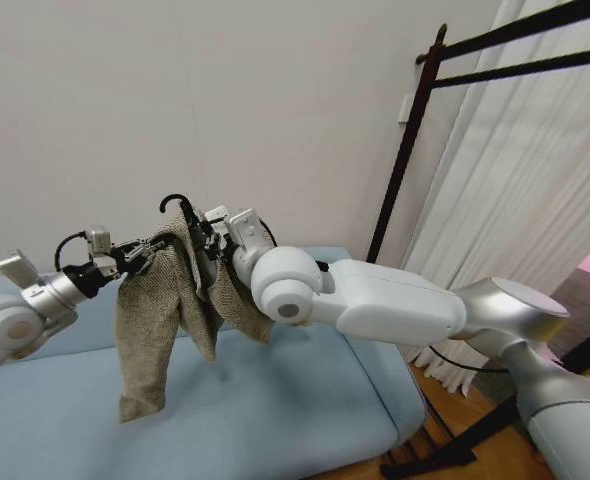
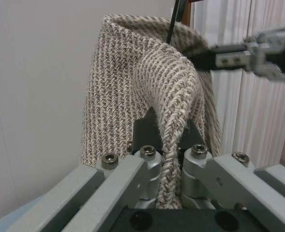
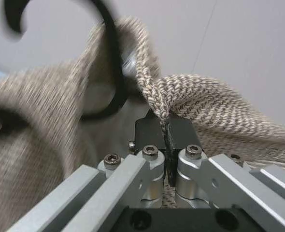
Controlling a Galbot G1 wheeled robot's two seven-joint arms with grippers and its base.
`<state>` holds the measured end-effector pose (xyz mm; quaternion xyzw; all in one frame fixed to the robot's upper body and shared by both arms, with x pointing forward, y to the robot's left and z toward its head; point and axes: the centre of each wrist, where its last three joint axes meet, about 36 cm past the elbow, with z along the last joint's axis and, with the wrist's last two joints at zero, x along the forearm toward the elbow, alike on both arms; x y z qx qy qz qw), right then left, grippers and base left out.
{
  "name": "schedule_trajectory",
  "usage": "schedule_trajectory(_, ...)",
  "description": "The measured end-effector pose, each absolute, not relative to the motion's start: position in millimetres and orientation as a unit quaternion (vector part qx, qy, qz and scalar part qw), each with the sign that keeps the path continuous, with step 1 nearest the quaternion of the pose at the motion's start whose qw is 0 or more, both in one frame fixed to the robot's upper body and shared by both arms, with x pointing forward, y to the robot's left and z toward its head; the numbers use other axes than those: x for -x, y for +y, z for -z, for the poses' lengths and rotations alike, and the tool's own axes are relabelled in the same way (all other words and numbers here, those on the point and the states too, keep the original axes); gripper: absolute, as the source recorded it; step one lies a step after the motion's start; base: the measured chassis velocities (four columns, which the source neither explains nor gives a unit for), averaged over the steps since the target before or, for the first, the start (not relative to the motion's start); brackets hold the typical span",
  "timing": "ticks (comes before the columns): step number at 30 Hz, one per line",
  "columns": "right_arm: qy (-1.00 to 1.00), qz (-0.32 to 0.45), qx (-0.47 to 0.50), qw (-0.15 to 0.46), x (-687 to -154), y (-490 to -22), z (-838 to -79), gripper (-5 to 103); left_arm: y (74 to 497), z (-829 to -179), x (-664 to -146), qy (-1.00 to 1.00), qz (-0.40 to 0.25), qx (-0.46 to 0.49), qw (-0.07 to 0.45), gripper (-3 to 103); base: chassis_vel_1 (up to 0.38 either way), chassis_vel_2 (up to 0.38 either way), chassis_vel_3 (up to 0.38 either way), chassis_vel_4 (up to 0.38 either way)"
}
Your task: Pick up the clothes from the sofa and hang them on the clothes hanger.
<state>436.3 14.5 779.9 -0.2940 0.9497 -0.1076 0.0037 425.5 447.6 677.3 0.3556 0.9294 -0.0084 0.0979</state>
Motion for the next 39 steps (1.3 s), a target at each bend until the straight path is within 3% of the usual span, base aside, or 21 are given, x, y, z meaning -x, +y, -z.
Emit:
schedule_trajectory(8,0.948,0.102,0.3,0.019,-428,16,-791,1,448,-677,-425,0.929,0.008,-0.358,0.096,4,0.0,0.0,0.0,0.0)
schedule_trajectory(17,0.946,0.121,0.302,-0.019,-426,20,-756,-1,448,-679,-425,0.928,0.005,-0.36,0.097,4,0.0,0.0,0.0,0.0)
schedule_trajectory(20,0.951,0.119,0.286,-0.022,-435,19,-757,16,449,-681,-424,0.927,0.006,-0.361,0.102,4,0.0,0.0,0.0,0.0)
schedule_trajectory(22,0.951,0.118,0.284,-0.02,-435,17,-759,16,449,-682,-425,0.927,0.007,-0.36,0.105,4,0.0,0.0,0.0,0.0)
schedule_trajectory(26,0.951,0.117,0.285,-0.016,-432,10,-766,37,452,-685,-425,0.927,0.012,-0.354,0.122,4,0.0,0.0,0.0,0.0)
schedule_trajectory(28,0.951,0.117,0.286,-0.015,-431,8,-767,37,452,-686,-426,0.927,0.014,-0.352,0.127,4,0.0,0.0,0.0,0.0)
schedule_trajectory(32,0.95,0.115,0.291,-0.011,-424,3,-773,59,455,-686,-426,0.927,0.02,-0.349,0.137,4,0.0,0.0,0.0,0.0)
schedule_trajectory(37,0.949,0.113,0.294,-0.004,-421,-6,-783,70,457,-685,-427,0.927,0.023,-0.347,0.143,4,0.0,0.0,0.0,0.0)
schedule_trajectory(39,0.948,0.114,0.297,0.004,-423,-14,-793,80,458,-684,-427,0.926,0.024,-0.348,0.145,4,0.0,0.0,0.0,0.0)
